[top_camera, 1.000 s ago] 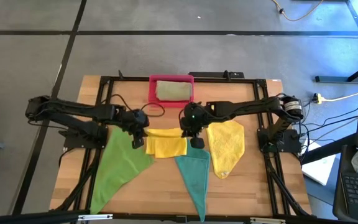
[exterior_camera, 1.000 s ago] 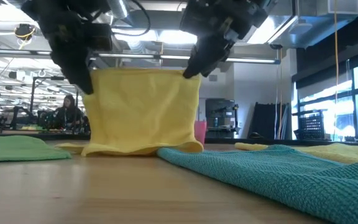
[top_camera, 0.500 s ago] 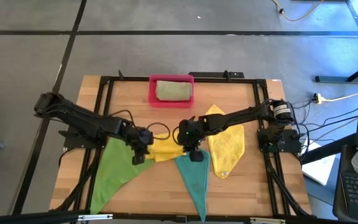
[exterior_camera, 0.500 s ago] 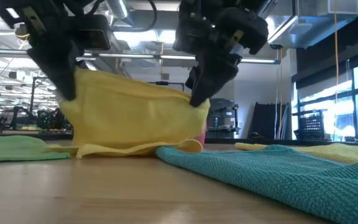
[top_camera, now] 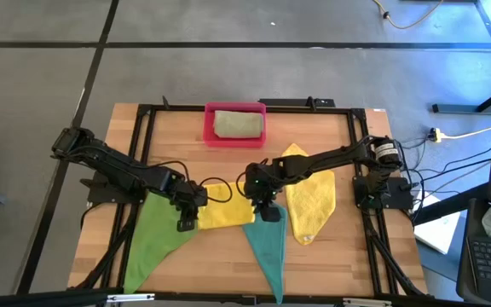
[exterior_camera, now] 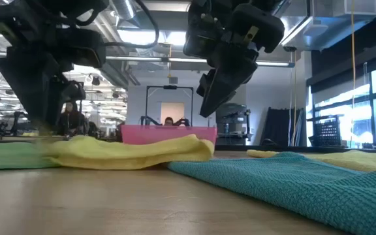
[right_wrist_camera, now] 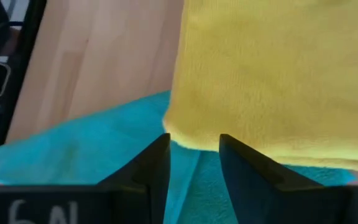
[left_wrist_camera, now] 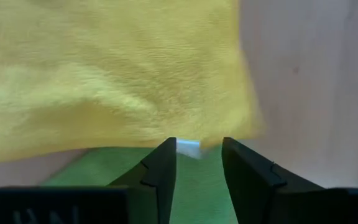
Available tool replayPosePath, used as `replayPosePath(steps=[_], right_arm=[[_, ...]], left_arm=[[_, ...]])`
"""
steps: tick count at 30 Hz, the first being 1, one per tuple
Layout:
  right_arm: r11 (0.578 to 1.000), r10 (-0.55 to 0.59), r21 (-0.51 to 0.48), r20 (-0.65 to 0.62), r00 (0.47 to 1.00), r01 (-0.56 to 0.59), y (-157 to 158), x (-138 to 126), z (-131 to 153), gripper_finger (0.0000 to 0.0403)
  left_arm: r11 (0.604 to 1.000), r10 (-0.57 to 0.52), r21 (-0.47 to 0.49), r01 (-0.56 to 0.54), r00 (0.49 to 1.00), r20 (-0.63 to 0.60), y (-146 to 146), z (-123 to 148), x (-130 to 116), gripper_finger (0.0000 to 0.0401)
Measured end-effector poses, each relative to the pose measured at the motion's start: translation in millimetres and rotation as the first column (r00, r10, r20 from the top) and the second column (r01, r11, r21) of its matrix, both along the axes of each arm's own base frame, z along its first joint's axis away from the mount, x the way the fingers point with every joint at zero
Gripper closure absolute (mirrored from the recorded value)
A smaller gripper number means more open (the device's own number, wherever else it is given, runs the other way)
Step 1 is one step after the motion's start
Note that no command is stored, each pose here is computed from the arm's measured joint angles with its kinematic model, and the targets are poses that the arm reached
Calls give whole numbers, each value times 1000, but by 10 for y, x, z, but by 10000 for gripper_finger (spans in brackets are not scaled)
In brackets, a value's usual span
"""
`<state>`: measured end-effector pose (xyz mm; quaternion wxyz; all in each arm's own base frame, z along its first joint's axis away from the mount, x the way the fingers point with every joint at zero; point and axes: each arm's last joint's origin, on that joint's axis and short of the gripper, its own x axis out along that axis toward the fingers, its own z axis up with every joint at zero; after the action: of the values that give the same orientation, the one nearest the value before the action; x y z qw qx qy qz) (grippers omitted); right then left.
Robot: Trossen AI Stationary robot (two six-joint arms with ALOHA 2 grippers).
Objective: Fold microfiber towels
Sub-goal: Fold the left yellow microfiber cloth, then stack the left yellow folded microfiber cloth on top of the light green microfiber cloth into the bin
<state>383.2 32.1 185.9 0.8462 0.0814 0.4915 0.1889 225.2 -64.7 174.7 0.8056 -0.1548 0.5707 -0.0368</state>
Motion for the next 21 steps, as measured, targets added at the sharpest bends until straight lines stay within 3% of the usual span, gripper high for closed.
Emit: replayPosePath(steps=[5, 10, 13, 17, 21], right_arm=[[999, -21, -40, -34, 999, 20, -10, -27, -20, 262], [976, -185, -131, -55, 981, 176, -121, -25, -34, 262], [944, -328, -1, -92, 940, 329, -320, 16, 5, 262], [904, -374, 185, -94, 923, 385, -614, 80, 117, 262], [888, -414, 203, -39, 910, 412, -901, 102, 206, 256]], left_arm=[[998, 13, -68, -13, 1000, -10, -21, 9, 7, 280], [1000, 29, -8, -29, 997, -74, 22, -17, -58, 281], [997, 83, 2, -83, 994, -74, 108, 63, -115, 281], [988, 156, 9, -157, 986, 59, 250, 321, -218, 282], [963, 257, 27, -268, 944, 206, 430, 561, -347, 282]])
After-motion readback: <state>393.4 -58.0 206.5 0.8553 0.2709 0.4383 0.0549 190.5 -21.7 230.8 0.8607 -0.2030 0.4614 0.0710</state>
